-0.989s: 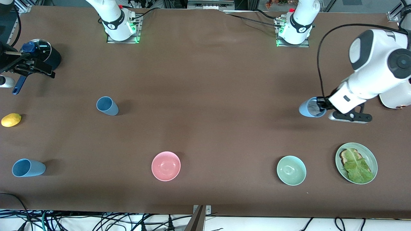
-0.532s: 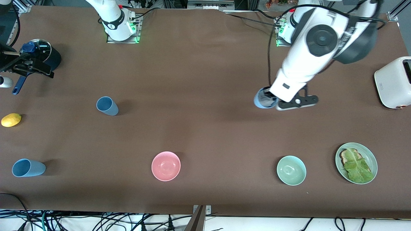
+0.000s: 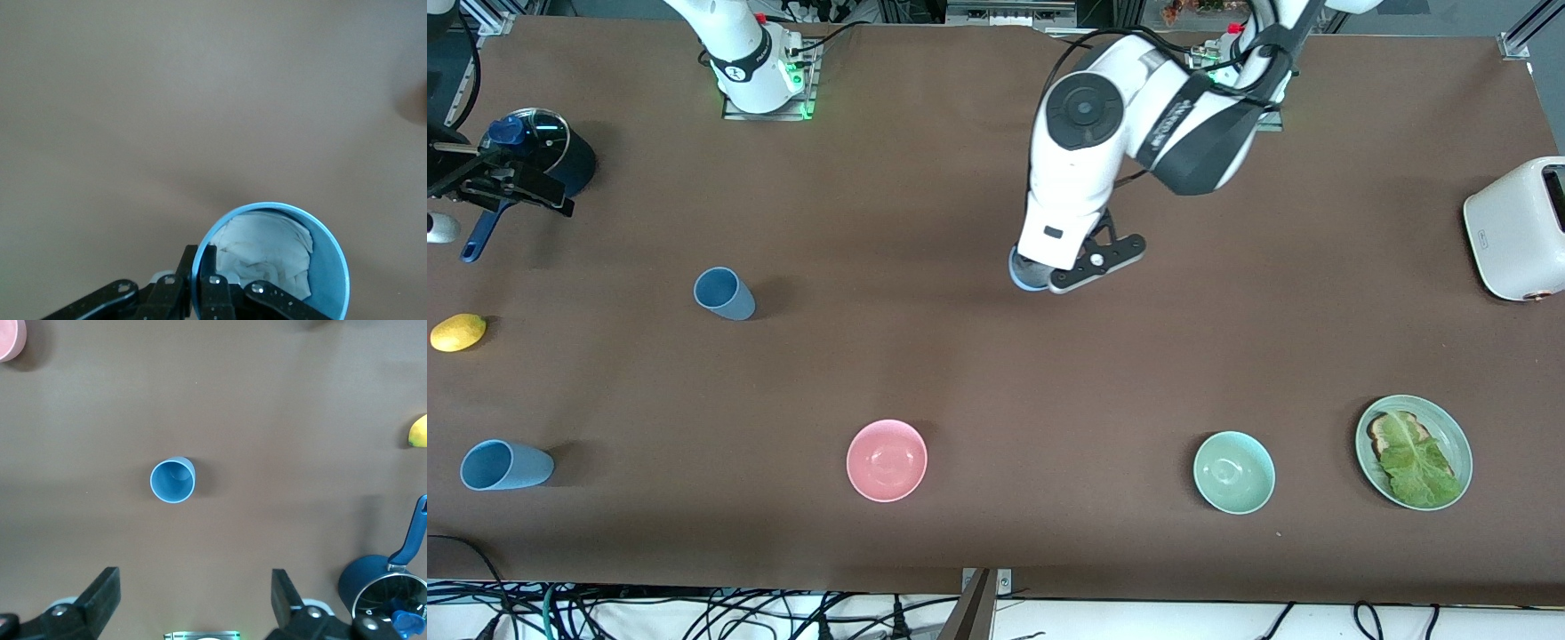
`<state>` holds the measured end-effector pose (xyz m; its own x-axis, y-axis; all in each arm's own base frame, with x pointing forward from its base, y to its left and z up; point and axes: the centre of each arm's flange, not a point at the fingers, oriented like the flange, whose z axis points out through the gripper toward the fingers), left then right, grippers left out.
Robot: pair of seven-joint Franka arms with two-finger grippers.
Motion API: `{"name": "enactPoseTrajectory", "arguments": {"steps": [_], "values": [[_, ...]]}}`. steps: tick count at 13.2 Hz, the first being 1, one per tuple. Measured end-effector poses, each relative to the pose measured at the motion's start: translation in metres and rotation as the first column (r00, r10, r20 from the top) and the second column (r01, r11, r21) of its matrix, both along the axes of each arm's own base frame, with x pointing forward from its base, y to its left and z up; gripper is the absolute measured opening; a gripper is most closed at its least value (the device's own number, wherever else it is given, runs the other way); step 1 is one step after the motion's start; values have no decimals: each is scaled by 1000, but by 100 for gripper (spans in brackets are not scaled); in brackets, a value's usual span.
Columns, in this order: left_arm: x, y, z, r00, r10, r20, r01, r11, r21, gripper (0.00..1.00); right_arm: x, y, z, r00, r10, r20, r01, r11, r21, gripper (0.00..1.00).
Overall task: Stack blue cups with both arms
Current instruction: 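Lift and carry the tissue cup with the left gripper to mid-table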
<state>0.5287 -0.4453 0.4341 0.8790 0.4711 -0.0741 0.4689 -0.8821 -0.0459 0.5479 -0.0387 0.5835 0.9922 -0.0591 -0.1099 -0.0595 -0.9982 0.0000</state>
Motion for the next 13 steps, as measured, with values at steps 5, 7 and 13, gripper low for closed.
{"name": "enactPoseTrajectory", "arguments": {"steps": [5,7,13], "values": [[-17,-65,-44,992,120,28,-120,993,-25,7,0,0,0,1000,0,0,0,1000,0,100],[-22,-81,-71,987,151,56,-150,988,-18,7,0,0,0,1000,0,0,0,1000,0,100],[-21,-95,-129,980,140,140,-147,988,37,7,0,0,0,1000,0,0,0,1000,0,100]]}}
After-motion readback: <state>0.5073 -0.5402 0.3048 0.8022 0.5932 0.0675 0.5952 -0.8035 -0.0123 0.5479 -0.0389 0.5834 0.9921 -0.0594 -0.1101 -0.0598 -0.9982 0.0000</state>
